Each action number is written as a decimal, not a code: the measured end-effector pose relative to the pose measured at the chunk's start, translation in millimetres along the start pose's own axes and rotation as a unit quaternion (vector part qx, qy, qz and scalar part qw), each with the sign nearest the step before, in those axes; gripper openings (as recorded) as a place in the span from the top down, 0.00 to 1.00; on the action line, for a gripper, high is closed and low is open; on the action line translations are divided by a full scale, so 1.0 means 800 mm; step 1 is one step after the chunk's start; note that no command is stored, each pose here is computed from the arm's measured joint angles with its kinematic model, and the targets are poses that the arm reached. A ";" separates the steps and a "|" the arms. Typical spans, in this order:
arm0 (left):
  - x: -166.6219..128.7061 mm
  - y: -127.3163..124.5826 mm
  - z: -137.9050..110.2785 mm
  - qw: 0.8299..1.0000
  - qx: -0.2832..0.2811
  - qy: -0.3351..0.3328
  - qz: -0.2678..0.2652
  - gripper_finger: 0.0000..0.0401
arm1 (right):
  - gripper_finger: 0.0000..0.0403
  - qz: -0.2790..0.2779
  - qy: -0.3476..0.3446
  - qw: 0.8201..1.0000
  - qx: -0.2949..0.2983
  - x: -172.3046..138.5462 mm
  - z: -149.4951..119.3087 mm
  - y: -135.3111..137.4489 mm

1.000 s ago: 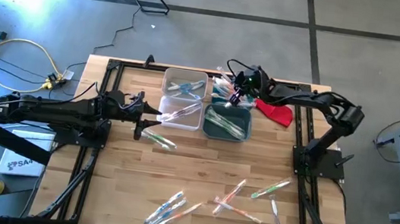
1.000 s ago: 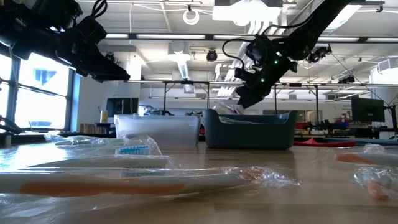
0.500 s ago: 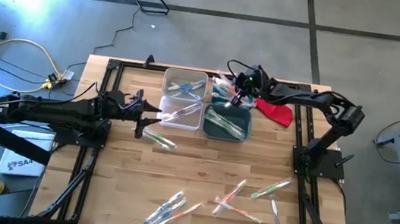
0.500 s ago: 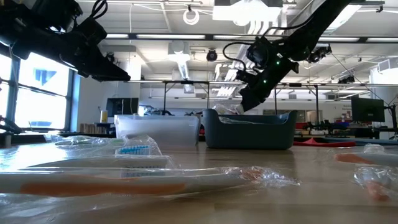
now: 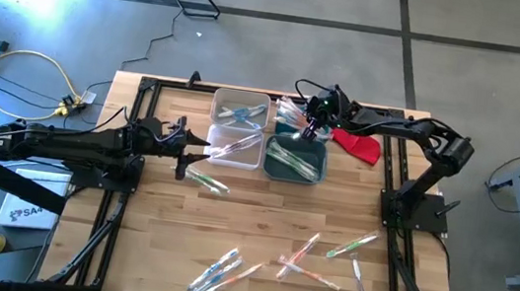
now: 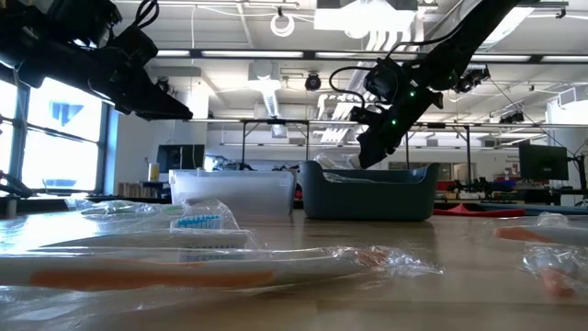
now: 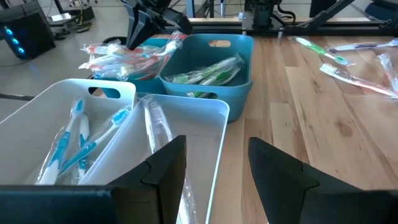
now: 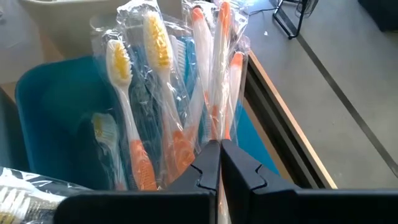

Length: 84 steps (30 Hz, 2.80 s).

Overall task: Pick & Place Toothbrushes
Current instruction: Put the orange toothbrush into the blue bin, then put the green toothbrush into the green bin

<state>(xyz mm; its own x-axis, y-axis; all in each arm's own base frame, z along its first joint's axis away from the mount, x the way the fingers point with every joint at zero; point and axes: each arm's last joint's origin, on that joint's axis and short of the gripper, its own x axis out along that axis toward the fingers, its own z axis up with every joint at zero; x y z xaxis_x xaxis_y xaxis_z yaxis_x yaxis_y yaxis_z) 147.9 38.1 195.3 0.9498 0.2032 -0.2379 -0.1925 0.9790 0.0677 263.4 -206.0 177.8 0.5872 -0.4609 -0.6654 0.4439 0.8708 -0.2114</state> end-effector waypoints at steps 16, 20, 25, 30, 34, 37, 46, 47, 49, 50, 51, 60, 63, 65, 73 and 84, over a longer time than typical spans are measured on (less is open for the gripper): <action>0.000 0.000 0.000 1.000 0.000 0.000 0.000 0.57 | 0.79 -0.036 0.012 0.999 -0.010 0.000 0.003 0.013; 0.000 0.000 0.000 1.000 0.000 0.000 0.000 0.57 | 0.74 -0.076 0.010 0.997 -0.031 -0.010 0.011 0.020; 0.000 0.000 0.000 1.000 0.000 0.000 0.000 0.57 | 0.76 -0.067 -0.019 0.996 -0.048 -0.035 0.026 0.033; 0.000 0.000 0.000 1.000 0.000 0.000 0.000 0.57 | 0.78 -0.060 -0.068 0.995 -0.033 -0.066 0.045 0.044; 0.000 0.000 0.000 1.000 0.000 0.000 0.000 0.57 | 0.79 -0.047 -0.102 0.994 0.006 -0.088 0.055 0.054; 0.000 0.000 0.000 1.000 0.000 0.000 0.000 0.57 | 0.80 -0.028 -0.120 0.992 0.039 -0.099 0.061 0.065; 0.000 0.000 0.000 1.000 -0.001 0.000 -0.001 0.57 | 0.80 0.041 -0.148 0.985 0.078 -0.124 0.069 0.114; 0.000 0.000 0.000 1.000 -0.001 0.000 -0.001 0.57 | 0.80 0.048 -0.148 0.985 0.074 -0.126 0.070 0.120; 0.000 0.000 0.000 1.000 -0.001 0.000 -0.001 0.57 | 0.80 0.064 -0.149 0.985 0.067 -0.129 0.069 0.133; 0.000 0.000 0.000 1.000 -0.001 0.000 -0.001 0.57 | 0.80 0.072 -0.149 0.984 0.066 -0.132 0.069 0.140; 0.000 0.000 0.000 1.000 -0.001 0.000 -0.001 0.57 | 0.80 0.081 -0.149 0.983 0.067 -0.134 0.069 0.147; 0.000 0.000 0.000 1.000 -0.001 0.000 -0.001 0.57 | 0.80 0.255 -0.070 0.964 0.025 -0.154 0.047 0.208; 0.000 0.000 0.000 1.000 -0.001 0.000 -0.001 0.57 | 0.80 0.292 -0.032 0.956 0.000 -0.161 0.035 0.224; 0.000 0.000 0.000 1.000 -0.003 0.000 -0.001 0.57 | 0.80 0.304 -0.009 0.953 -0.004 -0.166 0.029 0.233; 0.000 0.000 0.000 1.000 -0.004 0.000 -0.001 0.57 | 0.80 0.334 0.070 0.939 0.040 -0.185 0.008 0.263; 0.000 0.000 0.000 1.000 -0.004 0.001 -0.001 0.57 | 0.80 0.305 0.220 0.921 0.098 -0.214 -0.032 0.290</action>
<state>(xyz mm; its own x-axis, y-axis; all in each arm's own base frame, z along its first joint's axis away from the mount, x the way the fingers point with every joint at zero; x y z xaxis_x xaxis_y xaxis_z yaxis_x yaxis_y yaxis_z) 147.8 38.1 195.2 0.9498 0.2019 -0.2391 -0.1933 0.9794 0.0591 248.5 79.1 223.9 0.4557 0.2558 -0.8526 0.2612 0.8772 0.4028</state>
